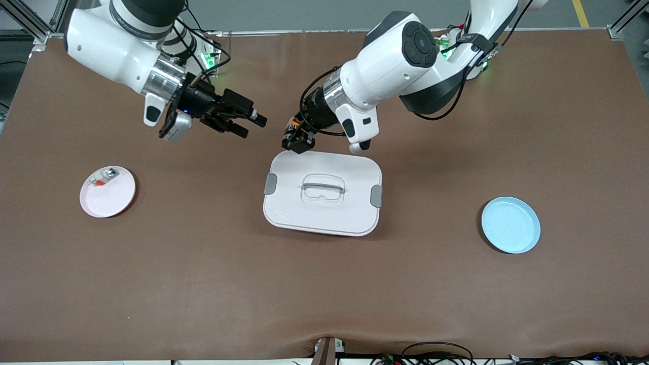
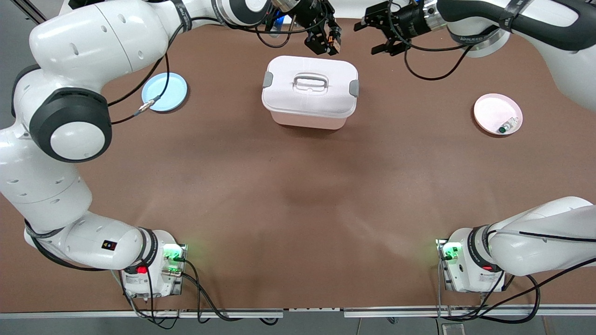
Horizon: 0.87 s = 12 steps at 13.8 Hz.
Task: Transfer orange switch to right arm and place
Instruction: 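Reach the right gripper to the switch held by the left gripper, then close the right gripper on the switch and open the left gripper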
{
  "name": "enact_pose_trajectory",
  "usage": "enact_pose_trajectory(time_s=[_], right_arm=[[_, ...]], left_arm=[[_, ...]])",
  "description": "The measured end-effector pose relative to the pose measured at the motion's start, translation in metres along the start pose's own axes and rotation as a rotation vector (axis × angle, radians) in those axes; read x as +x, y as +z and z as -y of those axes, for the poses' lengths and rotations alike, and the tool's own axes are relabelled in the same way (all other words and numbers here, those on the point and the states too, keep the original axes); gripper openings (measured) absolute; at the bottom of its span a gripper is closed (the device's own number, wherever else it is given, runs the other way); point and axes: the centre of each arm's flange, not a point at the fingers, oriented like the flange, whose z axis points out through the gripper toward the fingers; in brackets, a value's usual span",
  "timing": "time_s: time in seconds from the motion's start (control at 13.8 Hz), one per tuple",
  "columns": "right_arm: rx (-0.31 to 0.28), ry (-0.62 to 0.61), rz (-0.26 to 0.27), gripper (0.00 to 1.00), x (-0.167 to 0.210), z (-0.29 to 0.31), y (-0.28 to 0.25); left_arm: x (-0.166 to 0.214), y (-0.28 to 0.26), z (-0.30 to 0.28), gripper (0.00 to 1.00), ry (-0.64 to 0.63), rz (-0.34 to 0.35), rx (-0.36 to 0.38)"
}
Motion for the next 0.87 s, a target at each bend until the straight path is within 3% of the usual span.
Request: enact_pose_trajectory(time_s=[0.22,0.87], right_arm=[[0.007,-0.005,0.012,1.0,-0.01,0.007,0.015],[0.004,-0.04,-0.018,1.0,-0.028,0.023,0.052]], left_arm=[[0.0,-0.001,-0.001,0.73,0.0,0.002,-0.006],[0.0,-0.001,-0.001,0.73,-0.001,0.002,-0.007]])
